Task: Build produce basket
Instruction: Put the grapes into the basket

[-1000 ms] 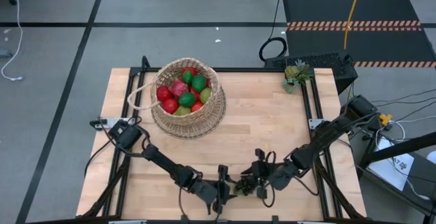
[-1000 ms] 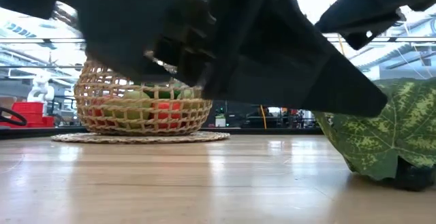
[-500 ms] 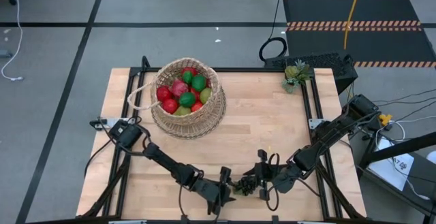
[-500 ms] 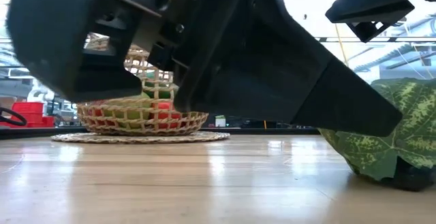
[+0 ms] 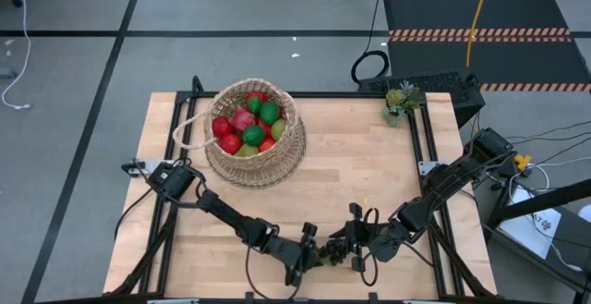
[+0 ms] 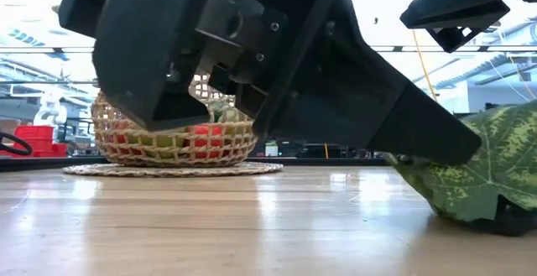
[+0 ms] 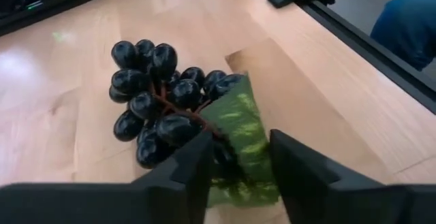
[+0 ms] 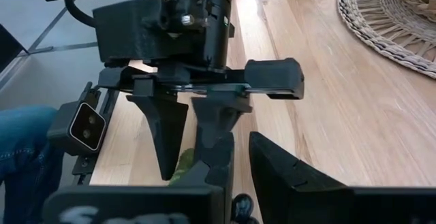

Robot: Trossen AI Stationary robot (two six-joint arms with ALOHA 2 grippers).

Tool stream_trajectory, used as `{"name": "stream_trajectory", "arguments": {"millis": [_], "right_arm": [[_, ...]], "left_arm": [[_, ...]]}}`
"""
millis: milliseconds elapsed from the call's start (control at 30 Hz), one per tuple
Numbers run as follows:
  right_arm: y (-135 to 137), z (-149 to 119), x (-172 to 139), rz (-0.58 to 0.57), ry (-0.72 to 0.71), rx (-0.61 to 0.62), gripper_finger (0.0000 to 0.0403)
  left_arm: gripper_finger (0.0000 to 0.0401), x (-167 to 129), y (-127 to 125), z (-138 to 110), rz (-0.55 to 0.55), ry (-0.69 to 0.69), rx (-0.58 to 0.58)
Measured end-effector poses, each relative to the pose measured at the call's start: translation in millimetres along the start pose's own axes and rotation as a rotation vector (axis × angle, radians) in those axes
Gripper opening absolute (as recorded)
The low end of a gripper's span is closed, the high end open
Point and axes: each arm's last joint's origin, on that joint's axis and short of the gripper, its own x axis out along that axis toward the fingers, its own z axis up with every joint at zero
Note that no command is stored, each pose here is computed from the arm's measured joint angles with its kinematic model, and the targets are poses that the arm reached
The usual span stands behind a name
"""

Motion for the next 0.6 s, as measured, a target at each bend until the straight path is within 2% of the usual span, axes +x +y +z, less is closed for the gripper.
{"name": "stream_trajectory", "arguments": {"millis": [267,433,600], "right_arm": [[0.6,-0.4,-0.4,0.003,0.002,-0.002,0.004],[2.6,-1.6,-1.7,0.011,0.004,-0.007,0.004],[3.0,-1.9,-2.0,0.013,0.005,-0.01,0.004]], "left_arm": [[0.0012,-0.7,2.6,0.8,-0.001,0.005,0.105],[0.0006,-13.6,15.9,7.3,0.006,0.099,0.163],[0.001,-34.8,34.1,26.8,0.041,0.132,0.224]]}}
